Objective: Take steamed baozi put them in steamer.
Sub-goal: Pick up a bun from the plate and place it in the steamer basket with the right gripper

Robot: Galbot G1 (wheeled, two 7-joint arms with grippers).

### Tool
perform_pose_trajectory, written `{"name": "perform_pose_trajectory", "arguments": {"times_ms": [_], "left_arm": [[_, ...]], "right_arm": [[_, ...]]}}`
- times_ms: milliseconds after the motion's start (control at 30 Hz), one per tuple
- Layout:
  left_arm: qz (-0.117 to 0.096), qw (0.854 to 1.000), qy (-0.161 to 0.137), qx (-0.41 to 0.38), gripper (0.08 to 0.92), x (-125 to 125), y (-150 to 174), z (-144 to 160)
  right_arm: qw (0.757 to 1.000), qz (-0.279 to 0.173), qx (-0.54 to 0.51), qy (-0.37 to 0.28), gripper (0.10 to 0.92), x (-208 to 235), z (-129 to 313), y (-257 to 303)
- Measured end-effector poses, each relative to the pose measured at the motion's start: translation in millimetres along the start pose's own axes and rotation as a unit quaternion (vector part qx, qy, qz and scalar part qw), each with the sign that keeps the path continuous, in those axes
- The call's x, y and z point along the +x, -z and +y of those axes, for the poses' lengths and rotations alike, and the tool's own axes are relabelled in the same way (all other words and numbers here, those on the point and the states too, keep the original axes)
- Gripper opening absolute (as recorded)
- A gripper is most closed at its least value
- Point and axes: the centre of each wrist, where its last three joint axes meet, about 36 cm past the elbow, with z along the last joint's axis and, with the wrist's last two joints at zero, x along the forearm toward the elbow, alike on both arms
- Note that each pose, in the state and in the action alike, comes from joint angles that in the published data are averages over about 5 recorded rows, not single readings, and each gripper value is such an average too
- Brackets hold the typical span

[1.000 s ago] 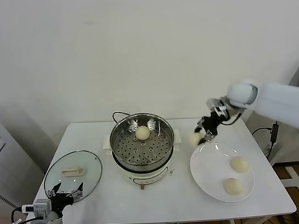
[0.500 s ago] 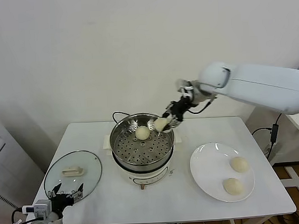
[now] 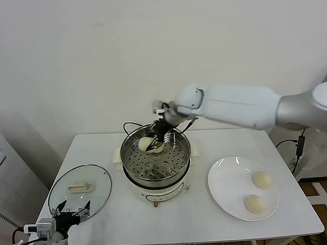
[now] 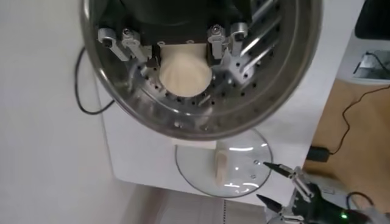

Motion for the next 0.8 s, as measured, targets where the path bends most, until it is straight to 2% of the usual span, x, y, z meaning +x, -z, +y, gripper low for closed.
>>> {"name": "perform_pose_trajectory", "arguments": {"times_ms": [567,667,800], "left_arm": [[-0.001,1.000,0.001,0.002,0.823,1,-1,1],[-0.002,1.000,0.001,0.002,0.823,1,-2,1],[-0.002,1.000,0.002,0.003,0.823,1,-2,2]], "right_arm": [[1.000,0.024,-0.013,-0.012,0.473,-57,14,5],[0.999,0.024,-0.014,-0.016,0.526,-60,15,6],[0.999,0.022,-0.017,-0.018,0.645,-60,15,8]]}}
